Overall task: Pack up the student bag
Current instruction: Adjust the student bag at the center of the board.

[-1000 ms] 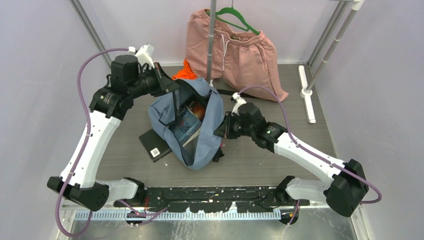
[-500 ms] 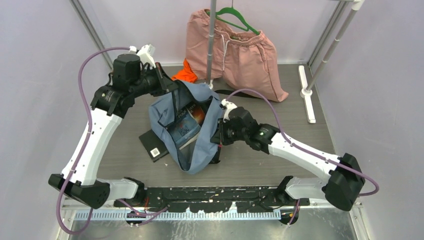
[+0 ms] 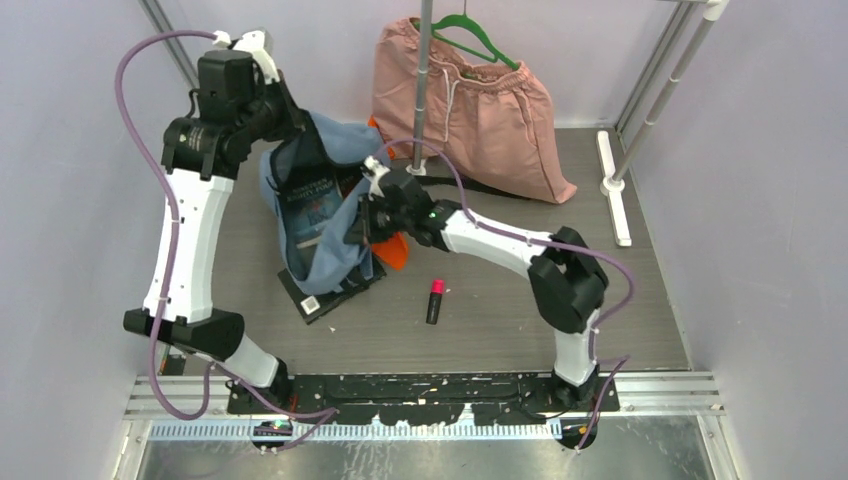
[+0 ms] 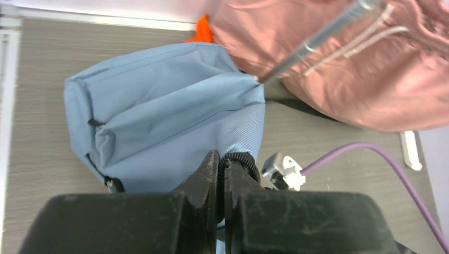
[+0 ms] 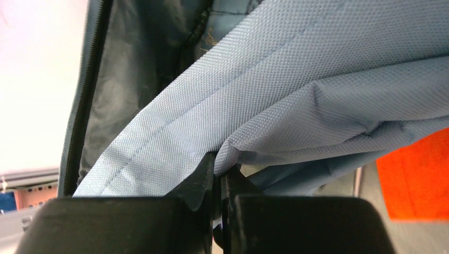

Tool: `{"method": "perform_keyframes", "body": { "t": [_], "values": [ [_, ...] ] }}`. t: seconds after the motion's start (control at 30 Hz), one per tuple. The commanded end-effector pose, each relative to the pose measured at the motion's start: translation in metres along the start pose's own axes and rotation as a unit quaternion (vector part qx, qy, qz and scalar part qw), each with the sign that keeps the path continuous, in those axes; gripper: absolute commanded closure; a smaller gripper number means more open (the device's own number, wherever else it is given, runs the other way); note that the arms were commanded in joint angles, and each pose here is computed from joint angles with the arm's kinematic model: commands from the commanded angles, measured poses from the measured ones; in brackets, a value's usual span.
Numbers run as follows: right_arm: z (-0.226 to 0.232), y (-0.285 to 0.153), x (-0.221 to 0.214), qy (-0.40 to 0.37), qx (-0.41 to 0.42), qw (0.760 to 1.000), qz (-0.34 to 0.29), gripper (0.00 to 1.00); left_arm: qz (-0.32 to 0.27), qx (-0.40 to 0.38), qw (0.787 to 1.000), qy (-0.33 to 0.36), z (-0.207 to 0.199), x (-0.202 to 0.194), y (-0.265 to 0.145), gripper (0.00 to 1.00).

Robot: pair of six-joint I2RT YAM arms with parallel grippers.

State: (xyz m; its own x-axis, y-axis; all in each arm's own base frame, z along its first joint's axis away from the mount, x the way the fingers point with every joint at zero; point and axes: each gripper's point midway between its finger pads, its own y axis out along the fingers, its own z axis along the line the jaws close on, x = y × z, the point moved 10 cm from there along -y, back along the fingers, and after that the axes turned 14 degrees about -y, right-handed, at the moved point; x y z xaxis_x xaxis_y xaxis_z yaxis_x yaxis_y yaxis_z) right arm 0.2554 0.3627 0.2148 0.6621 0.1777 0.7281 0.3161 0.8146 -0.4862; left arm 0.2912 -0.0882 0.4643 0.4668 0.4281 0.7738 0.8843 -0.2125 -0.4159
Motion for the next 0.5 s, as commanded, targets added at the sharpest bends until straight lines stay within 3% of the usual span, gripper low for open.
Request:
{"method": "perform_keyframes", "body": {
  "t": [0.0,0.37,0.4,0.47],
  "values": [
    [0.017,0.019,0.052,-0.034,0.037,0.997,-0.058,0.99,-0.149,-0.019,0.989,-0.013,0.011,0.057,-0.036,1.0],
    [0.051,0.089,0.002,-0.032,0.118,0.99,0.068,0.99,-0.18,0.055,0.979,-0.072,0.088,0.066,-0.054,1.0],
    [0.052,0.089,-0.001,-0.031,0.122,0.989,0.075,0.98,-0.187,0.058,0.978,-0.073,0.09,0.068,-0.057,1.0],
    [0.054,0.081,-0.002,-0.039,0.126,0.988,0.079,0.81,-0.19,0.064,0.977,-0.075,0.093,0.069,-0.059,1.0]
  ]
}}
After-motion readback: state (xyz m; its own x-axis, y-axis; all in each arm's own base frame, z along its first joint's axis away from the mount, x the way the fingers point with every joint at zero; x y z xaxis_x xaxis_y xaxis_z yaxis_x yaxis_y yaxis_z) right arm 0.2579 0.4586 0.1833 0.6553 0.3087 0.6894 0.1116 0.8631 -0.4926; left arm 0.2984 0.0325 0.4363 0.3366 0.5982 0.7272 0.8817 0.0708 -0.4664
